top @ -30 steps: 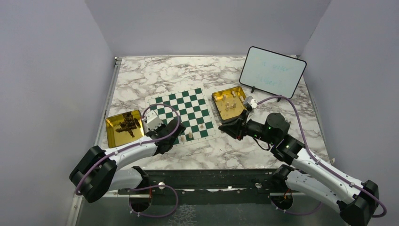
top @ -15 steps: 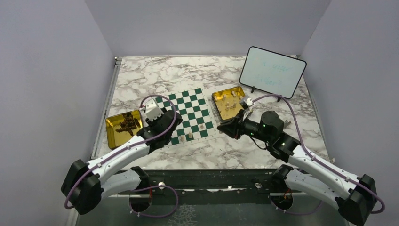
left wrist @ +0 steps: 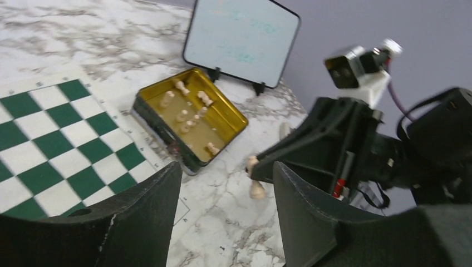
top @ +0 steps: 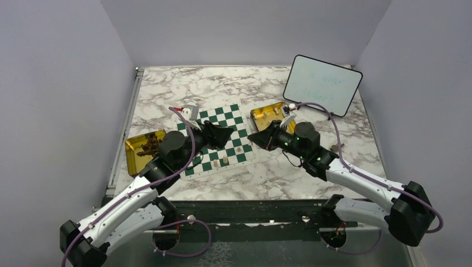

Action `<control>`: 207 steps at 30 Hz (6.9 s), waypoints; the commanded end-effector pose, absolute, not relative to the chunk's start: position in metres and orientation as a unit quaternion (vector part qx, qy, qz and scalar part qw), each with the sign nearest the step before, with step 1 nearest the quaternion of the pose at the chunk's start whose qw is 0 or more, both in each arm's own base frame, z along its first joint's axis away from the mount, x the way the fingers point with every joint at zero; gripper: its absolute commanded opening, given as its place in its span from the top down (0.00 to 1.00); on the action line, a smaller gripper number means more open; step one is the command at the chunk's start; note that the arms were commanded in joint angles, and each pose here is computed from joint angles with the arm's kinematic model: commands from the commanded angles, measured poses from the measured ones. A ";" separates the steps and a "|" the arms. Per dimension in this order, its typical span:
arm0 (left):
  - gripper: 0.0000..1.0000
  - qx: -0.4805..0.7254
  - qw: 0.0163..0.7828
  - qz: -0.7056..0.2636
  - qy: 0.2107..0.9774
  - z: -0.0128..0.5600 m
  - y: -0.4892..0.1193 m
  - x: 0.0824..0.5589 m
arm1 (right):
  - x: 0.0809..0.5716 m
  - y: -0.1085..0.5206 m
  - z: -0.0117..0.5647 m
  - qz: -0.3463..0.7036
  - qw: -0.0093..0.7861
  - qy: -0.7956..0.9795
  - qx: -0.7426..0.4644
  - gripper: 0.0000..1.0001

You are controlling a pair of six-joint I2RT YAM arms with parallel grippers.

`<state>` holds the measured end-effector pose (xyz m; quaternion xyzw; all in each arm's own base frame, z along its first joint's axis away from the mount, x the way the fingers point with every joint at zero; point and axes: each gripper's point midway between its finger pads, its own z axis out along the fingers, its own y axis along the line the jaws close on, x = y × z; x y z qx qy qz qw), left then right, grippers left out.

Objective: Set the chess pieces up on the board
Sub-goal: Place the chess piece on the chessboard, then pick up the chess piece from the chessboard.

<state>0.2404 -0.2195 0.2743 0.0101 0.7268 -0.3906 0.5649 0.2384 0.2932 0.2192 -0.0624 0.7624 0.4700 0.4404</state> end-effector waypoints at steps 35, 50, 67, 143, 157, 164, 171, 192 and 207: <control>0.84 0.211 0.556 -0.444 0.670 0.268 -0.281 0.229 | 0.230 0.324 0.278 0.596 0.425 0.679 -0.055 0.81; 0.90 0.403 0.570 -0.433 0.570 0.261 -0.285 0.184 | 0.216 0.300 0.295 0.532 0.394 0.718 -0.216 0.43; 0.90 0.425 0.561 -0.433 0.563 0.252 -0.288 0.180 | 0.195 0.313 0.279 0.564 0.290 0.715 -0.295 0.61; 0.07 -0.137 0.397 -0.247 0.873 0.136 -0.084 0.313 | 0.254 0.365 0.079 0.197 0.478 0.776 -0.361 0.96; 0.07 -0.141 0.393 -0.246 0.875 0.133 -0.083 0.313 | 0.247 0.370 0.067 0.194 0.465 0.778 -0.376 0.95; 0.07 -0.143 0.393 -0.245 0.875 0.133 -0.083 0.314 | 0.245 0.371 0.059 0.185 0.460 0.781 -0.380 0.95; 0.07 -0.145 0.393 -0.244 0.875 0.133 -0.082 0.313 | 0.245 0.371 0.055 0.179 0.457 0.783 -0.381 0.92; 0.07 -0.170 0.397 -0.222 0.874 0.131 -0.073 0.314 | 0.244 0.375 0.084 0.196 0.450 0.803 -0.337 0.61; 0.08 -0.294 0.375 -0.202 0.856 0.142 -0.052 0.336 | 0.251 0.430 0.130 0.258 0.443 0.785 -0.347 0.58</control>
